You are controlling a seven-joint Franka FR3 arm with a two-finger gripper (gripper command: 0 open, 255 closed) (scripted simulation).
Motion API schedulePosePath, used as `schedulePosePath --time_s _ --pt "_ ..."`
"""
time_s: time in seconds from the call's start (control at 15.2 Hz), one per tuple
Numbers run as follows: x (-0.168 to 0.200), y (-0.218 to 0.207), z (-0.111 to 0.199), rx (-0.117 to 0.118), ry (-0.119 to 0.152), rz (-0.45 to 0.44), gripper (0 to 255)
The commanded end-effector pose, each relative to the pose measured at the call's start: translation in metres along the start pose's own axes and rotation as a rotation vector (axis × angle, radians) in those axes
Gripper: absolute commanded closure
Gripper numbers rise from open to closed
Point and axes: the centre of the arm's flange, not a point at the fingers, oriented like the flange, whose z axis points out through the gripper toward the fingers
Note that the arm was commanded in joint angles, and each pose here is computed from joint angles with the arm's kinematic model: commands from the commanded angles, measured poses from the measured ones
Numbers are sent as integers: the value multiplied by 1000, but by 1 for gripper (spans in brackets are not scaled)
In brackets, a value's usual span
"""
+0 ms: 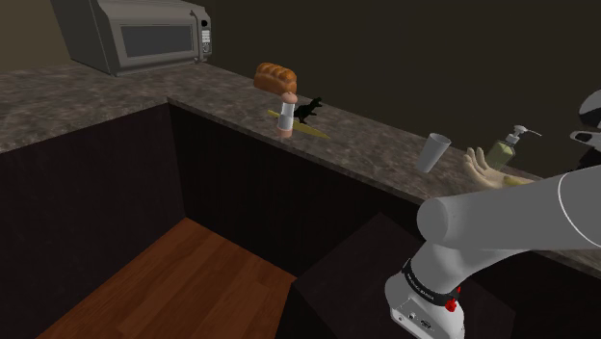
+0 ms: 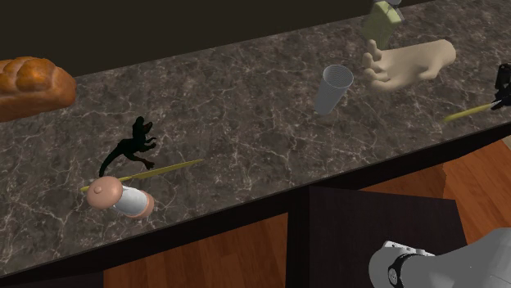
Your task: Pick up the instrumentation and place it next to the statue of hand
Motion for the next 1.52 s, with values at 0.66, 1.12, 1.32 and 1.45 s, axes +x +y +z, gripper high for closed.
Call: schedulePosePath --time_s 0.66,1.12,1.32,1.45 --pt "1 6 63 0 0 0 255" --pt "2 9 100 0 0 0 255" --pt "2 11 116 0 0 0 255" --pt "2 12 130 0 0 0 255"
